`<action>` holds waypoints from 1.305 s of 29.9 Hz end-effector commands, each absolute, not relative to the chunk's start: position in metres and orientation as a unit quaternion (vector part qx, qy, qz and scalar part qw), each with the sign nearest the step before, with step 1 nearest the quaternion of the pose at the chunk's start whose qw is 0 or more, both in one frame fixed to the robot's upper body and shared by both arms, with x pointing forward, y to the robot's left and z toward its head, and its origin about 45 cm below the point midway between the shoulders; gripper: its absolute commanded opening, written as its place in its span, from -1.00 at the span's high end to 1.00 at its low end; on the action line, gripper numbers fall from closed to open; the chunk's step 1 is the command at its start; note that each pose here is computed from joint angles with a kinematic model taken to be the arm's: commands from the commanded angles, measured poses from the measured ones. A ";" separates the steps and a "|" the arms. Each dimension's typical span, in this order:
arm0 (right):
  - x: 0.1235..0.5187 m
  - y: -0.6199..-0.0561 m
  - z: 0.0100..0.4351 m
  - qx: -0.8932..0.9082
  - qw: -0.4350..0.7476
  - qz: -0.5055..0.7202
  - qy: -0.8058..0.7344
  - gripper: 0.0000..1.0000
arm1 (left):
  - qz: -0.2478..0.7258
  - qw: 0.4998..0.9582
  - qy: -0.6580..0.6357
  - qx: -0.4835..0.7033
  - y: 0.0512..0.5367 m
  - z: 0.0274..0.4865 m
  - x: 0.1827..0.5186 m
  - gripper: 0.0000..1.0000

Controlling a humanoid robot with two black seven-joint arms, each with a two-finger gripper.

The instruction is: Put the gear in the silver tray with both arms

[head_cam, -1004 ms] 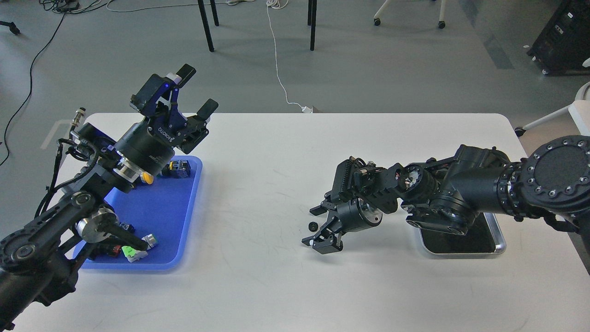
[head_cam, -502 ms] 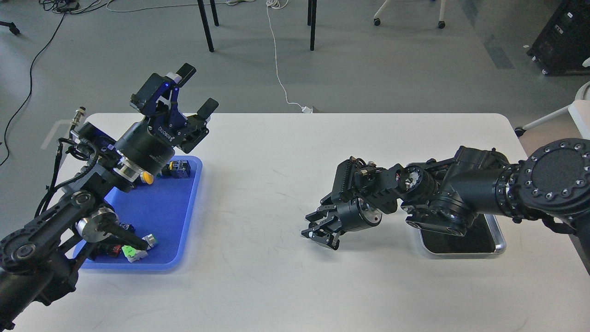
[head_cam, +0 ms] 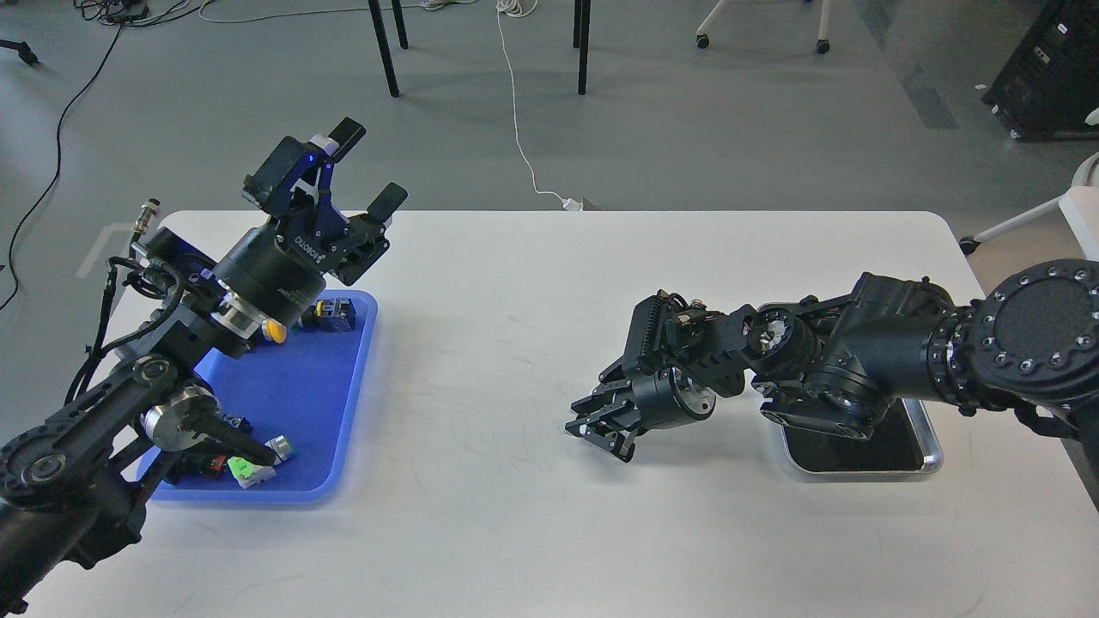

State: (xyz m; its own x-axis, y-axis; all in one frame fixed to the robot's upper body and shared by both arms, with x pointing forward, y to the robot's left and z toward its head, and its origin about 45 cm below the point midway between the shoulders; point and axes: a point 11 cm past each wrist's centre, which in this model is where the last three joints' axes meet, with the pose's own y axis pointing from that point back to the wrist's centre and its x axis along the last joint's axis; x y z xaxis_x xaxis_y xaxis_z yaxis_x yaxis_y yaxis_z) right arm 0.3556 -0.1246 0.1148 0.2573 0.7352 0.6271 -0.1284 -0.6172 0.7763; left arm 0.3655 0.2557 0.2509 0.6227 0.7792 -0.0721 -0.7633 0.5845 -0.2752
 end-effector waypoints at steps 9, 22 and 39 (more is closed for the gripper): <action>0.397 -0.170 0.168 0.683 0.410 0.586 0.147 0.63 | 0.431 0.890 -0.029 -0.143 0.255 0.253 0.367 -0.96; 0.364 -0.364 0.214 0.670 0.521 0.523 0.070 0.61 | 0.426 0.893 -0.023 -0.146 0.247 0.251 0.366 -0.96; 0.317 -0.390 0.160 0.715 0.529 0.454 0.055 0.51 | 0.423 0.893 -0.020 -0.155 0.241 0.251 0.366 -0.96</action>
